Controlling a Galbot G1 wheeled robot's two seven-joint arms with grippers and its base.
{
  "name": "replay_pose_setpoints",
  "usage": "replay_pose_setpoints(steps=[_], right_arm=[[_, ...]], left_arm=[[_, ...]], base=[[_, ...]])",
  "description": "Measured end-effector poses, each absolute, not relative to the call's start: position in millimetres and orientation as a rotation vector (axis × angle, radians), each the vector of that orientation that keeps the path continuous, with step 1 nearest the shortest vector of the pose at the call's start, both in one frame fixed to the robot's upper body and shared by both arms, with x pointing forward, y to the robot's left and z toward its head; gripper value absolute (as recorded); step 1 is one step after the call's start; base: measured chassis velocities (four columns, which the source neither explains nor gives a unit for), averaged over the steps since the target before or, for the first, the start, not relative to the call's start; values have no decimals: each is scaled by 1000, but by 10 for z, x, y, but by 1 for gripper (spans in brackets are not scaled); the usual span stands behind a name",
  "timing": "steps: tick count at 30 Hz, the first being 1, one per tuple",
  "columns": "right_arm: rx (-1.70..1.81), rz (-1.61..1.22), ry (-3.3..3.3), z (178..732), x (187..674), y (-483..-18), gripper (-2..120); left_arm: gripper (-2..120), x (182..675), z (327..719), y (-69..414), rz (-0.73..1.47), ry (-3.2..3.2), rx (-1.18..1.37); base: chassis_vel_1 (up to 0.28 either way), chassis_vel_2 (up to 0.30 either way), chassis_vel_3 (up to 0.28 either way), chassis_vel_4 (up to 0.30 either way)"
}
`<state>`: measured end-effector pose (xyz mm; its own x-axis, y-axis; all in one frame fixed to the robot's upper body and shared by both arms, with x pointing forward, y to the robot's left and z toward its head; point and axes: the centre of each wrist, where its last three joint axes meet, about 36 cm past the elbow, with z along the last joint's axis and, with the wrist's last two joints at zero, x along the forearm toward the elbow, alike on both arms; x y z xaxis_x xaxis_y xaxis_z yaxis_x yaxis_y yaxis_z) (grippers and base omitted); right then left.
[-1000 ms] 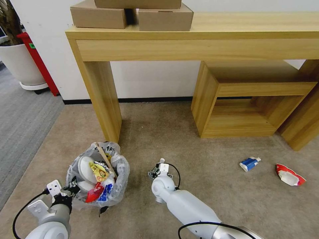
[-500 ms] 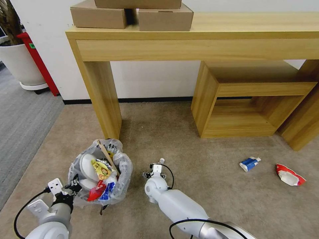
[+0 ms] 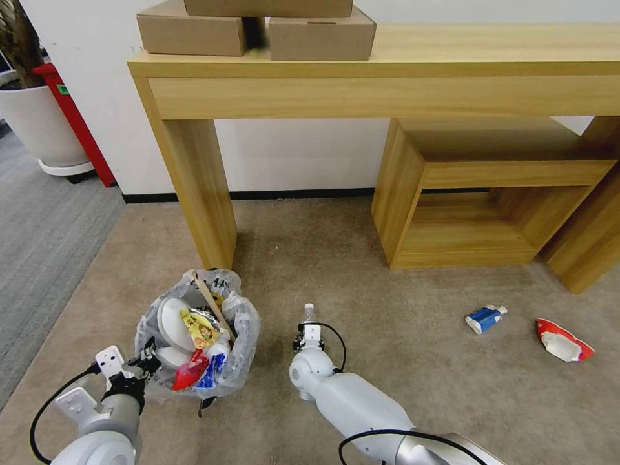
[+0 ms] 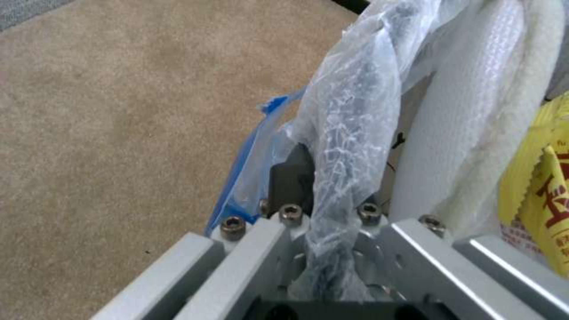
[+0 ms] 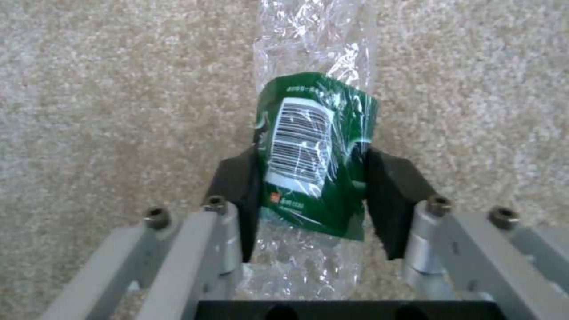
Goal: Pick up the trash bin and place the garbage on the floor into it.
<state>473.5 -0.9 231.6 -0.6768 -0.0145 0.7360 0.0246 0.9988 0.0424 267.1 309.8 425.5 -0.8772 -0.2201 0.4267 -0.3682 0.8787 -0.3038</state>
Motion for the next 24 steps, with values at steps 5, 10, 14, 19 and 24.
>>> replay_pose_setpoints(steps=[5,10,14,19,24], right_arm=[[10,-62,-2334,2313,4695,-141,31],[77,-121,-2416,2451,4613,-334,30],[192,-226,-2537,2777,4519,-565,30],[301,-282,-2689,3068,4433,-901,25],[638,-318,-2917,4034,4242,-1430,23]], left_arm=[[0,2672,4255,3097,537,-2665,435],[0,2676,4253,3100,537,-2666,436],[0,2690,4237,3124,530,-2664,439],[0,2702,4224,3138,527,-2661,441],[0,2715,4218,3130,526,-2656,438]], base=[[0,0,0,0],[0,0,0,0],[0,0,0,0],[0,0,0,0],[0,0,0,0]])
